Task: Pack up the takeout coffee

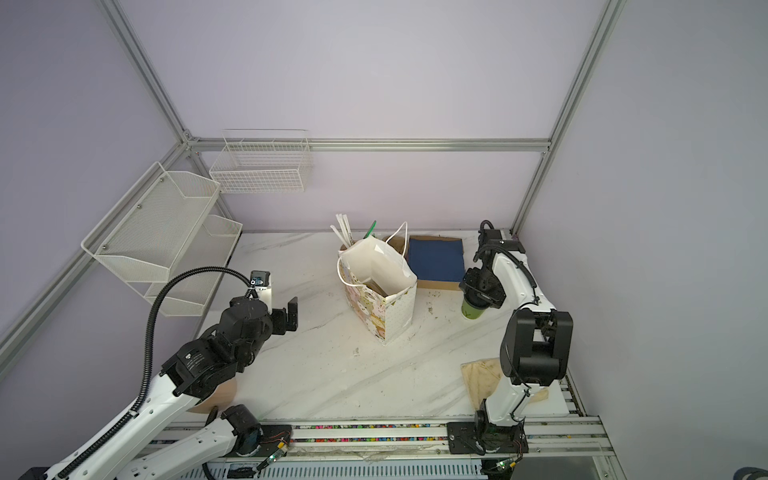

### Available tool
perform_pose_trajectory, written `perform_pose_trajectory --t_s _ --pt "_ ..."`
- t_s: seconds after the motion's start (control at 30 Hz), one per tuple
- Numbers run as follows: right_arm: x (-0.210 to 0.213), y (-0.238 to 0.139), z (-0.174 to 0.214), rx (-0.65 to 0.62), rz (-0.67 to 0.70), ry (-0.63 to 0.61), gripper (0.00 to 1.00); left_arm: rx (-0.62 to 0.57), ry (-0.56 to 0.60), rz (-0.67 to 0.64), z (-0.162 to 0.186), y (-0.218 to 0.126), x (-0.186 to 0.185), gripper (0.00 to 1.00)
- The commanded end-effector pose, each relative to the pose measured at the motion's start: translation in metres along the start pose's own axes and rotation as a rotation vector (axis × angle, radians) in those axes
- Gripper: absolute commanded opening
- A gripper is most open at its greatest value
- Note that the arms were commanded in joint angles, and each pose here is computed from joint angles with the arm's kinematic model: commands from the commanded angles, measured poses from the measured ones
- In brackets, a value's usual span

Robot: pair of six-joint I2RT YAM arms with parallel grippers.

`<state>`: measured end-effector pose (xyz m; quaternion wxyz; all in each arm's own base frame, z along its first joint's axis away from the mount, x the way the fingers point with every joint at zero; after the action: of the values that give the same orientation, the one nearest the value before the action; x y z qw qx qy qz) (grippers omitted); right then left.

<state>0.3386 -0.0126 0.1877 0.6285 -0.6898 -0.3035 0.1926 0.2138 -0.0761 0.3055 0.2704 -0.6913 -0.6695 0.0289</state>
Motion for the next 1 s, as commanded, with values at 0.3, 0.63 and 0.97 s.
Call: perform_pose_trajectory --t_s 0.3,0.63,0.97 --pt "-0.016 -0.021 0.039 -0.012 -0.060 -0.071 0.84 -0.008 -0.005 -0.017 -0.002 -0.001 0.004 1.00" --pt "-0.001 -0.025 0.019 -0.053 -0.038 -0.067 0.86 -0.007 -0.004 -0.012 -0.001 -0.001 0.003 1.00" --pt "0.004 -0.013 0.006 -0.066 0.032 -0.041 0.87 0.001 0.001 -0.012 0.000 0.001 0.002 1.00"
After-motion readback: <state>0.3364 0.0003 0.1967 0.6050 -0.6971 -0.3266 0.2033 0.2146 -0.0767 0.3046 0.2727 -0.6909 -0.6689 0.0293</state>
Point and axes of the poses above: each gripper's point midway between its finger pads, its own y axis out along the fingers, its own x axis along the line the jaws close on, z = x × y, the point moved 5 cm from there along -y, back along the fingers, and after that the axes turned 14 degrees about y, right-handed, at the moved point
